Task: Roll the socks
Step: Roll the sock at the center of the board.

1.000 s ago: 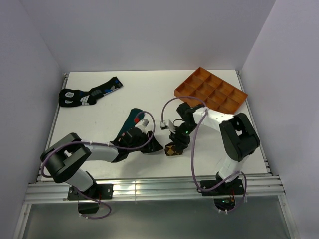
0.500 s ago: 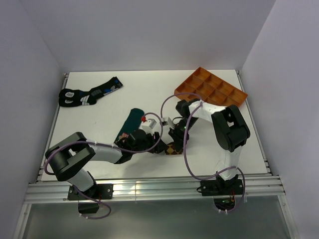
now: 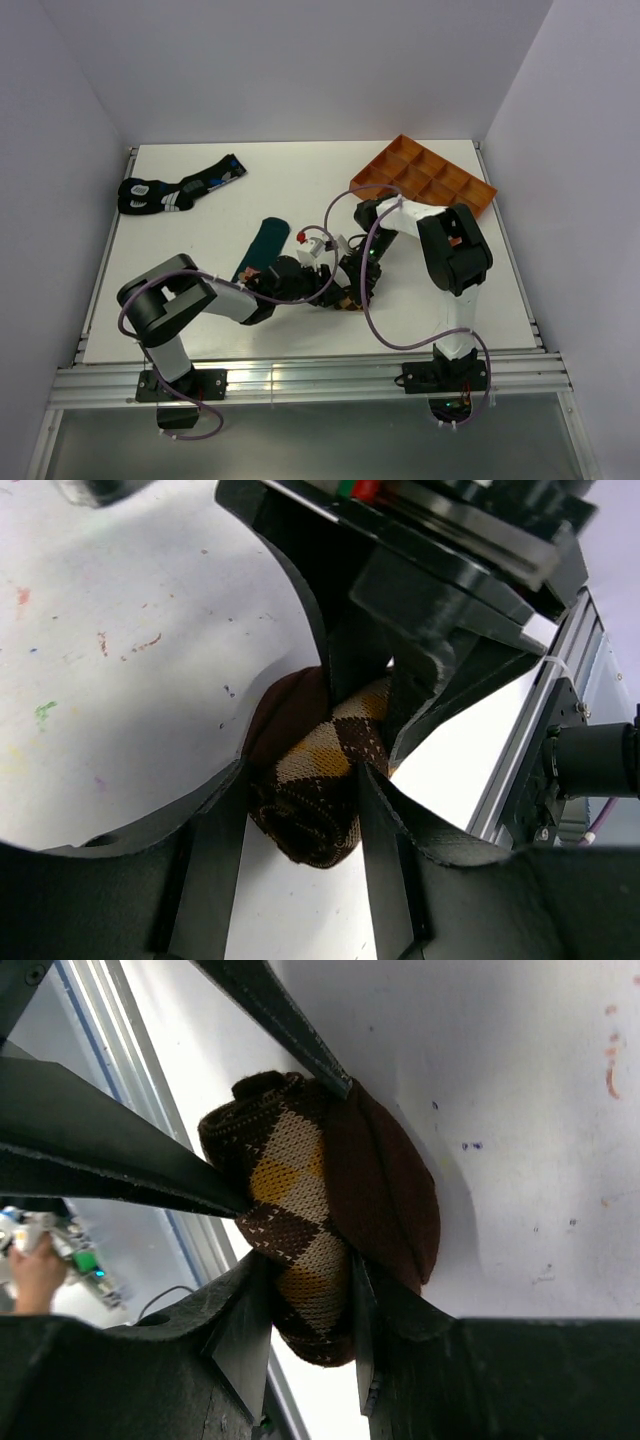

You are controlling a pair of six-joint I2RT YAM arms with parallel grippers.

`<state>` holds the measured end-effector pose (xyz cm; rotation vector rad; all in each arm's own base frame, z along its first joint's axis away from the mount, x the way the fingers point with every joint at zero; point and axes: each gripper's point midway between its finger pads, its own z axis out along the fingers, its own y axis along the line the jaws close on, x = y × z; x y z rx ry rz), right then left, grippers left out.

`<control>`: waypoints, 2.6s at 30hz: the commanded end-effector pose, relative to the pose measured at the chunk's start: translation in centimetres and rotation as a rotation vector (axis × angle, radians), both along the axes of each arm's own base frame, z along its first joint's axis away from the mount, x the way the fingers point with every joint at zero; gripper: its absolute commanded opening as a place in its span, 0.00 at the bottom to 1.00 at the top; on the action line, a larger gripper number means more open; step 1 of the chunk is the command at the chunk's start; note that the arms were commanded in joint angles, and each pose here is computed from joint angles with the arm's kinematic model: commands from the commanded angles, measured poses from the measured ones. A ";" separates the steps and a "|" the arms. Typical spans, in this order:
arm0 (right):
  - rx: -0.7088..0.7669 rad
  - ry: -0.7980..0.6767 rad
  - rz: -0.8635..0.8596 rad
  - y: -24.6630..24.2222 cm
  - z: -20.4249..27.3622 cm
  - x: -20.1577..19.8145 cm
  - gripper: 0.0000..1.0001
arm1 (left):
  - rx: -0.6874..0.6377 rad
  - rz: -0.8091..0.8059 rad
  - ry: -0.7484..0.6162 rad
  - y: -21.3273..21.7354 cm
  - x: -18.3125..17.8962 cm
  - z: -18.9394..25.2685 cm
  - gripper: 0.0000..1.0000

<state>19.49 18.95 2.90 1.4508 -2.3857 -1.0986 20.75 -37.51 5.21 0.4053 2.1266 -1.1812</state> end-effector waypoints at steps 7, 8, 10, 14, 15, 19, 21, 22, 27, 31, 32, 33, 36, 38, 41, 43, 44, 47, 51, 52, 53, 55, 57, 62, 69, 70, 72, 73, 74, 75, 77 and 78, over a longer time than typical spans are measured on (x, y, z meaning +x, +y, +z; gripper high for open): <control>-0.135 -0.037 -0.003 -2.4 -3.2 2.2 0.14 | -0.036 -0.054 0.055 -1.6 -0.8 -1.0 0.43; -0.138 -0.038 -0.001 -2.4 -3.3 2.1 0.14 | -0.026 -0.048 0.074 -1.6 -0.8 -1.3 0.42; -0.141 -0.044 -0.009 -2.3 -3.2 2.3 0.14 | -0.021 -0.043 0.086 -1.8 -0.7 -1.6 0.34; -0.159 -0.044 -0.029 -2.4 -3.3 2.6 0.14 | 0.013 -0.031 0.135 -1.8 -0.7 -2.6 0.15; -0.162 -0.044 -0.038 -2.3 -3.4 2.6 0.15 | 0.012 -0.034 0.146 -1.9 -0.9 -2.6 0.10; -0.173 -0.067 -0.061 -2.3 -3.5 3.1 0.14 | 0.036 -0.036 0.180 -1.9 -1.3 -3.0 0.00; -0.183 -0.086 -0.069 -2.4 -3.5 3.3 0.15 | 0.060 -0.027 0.187 -2.0 -1.4 -3.2 0.00; -0.183 -0.100 -0.072 -2.4 -3.2 3.5 0.15 | 0.069 -0.030 0.190 -2.1 -1.6 -3.2 0.00; -0.213 -0.215 -0.119 -2.9 -2.7 4.8 0.39 | 0.168 -0.009 0.225 -2.0 -1.9 -4.7 0.00; -0.232 -0.271 -0.146 -3.3 -2.4 5.4 0.50 | 0.194 -0.001 0.242 -1.8 -1.9 -5.3 0.00; -0.239 -0.276 -0.160 -3.4 -2.5 5.4 0.54 | 0.202 0.000 0.249 -1.6 -2.0 -5.5 0.00; -0.240 -0.286 -0.166 -3.4 -2.3 5.5 0.55 | 0.206 0.001 0.249 -1.6 -2.0 -5.6 0.00; -0.255 -0.312 -0.187 -3.6 -2.4 5.9 0.62 | 0.211 0.003 0.255 -1.7 -1.9 -5.7 0.00; -0.263 -0.315 -0.190 -3.8 -2.4 5.8 0.63 | 0.211 0.001 0.252 -1.8 -1.9 -5.6 0.00; -0.274 -0.311 -0.209 -3.8 -2.3 5.9 0.68 | 0.225 0.001 0.256 -1.7 -1.9 -5.7 0.00; -0.271 -0.309 -0.215 -3.7 -1.9 6.0 0.69 | 0.234 0.003 0.263 -1.6 -1.9 -5.8 0.00; -0.269 -0.306 -0.215 -3.7 -1.7 5.9 0.70 | 0.235 0.003 0.261 -1.7 -1.9 -5.8 0.00; -0.259 -0.358 -0.222 -3.7 -1.0 6.4 0.71 | 0.241 0.003 0.270 -1.8 -1.8 -5.9 0.00; -0.225 -0.440 -0.240 -3.7 0.4 7.1 0.72 | 0.261 0.007 0.285 -1.8 -1.8 -6.3 0.00; -0.218 -0.443 -0.239 -3.7 0.4 6.8 0.72 | 0.267 0.010 0.287 -1.7 -1.8 -6.4 0.00; -0.196 -0.473 -0.242 -3.6 1.1 7.1 0.72 | 0.277 0.011 0.291 -1.7 -1.7 -6.5 0.00; -0.170 -0.490 -0.237 -3.3 1.4 6.9 0.73 | 0.287 0.012 0.297 -1.7 -1.7 -6.6 0.00; -0.140 -0.517 -0.242 -3.2 2.3 6.9 0.73 | 0.292 0.012 0.298 -1.8 -1.6 -6.6 0.00; -0.068 -0.544 -0.217 -2.7 3.6 5.9 0.74 | 0.299 0.014 0.304 -1.8 -1.6 -6.6 0.00; -0.012 -0.625 -0.156 -3.0 4.9 5.1 0.74 | 0.308 0.012 0.313 -2.0 -1.6 -6.7 0.00; -0.004 -0.638 -0.135 -3.1 5.0 5.0 0.74 | 0.308 0.012 0.313 -2.0 -1.6 -6.7 0.00; 0.001 -0.655 -0.128 -3.2 5.2 4.7 0.74 | 0.311 0.008 0.317 -2.1 -1.6 -6.8 0.00; 0.010 -0.670 -0.120 -3.2 5.2 4.8 0.74 | 0.310 0.009 0.319 -2.1 -1.6 -6.8 0.00; 0.008 -0.687 -0.125 -3.3 5.4 4.9 0.75 | 0.311 0.007 0.323 -2.2 -1.6 -6.9 0.00; -0.016 -0.696 -0.136 -3.7 5.0 5.1 0.76 | 0.313 0.007 0.324 -2.2 -1.6 -7.0 0.00; -0.036 -0.649 -0.157 -3.6 4.5 5.0 0.75 | 0.308 0.007 0.327 -2.3 -1.6 -7.0 0.00; -0.023 -0.628 -0.156 -3.3 4.7 5.0 0.74 | 0.306 0.004 0.331 -2.3 -1.7 -7.1 0.00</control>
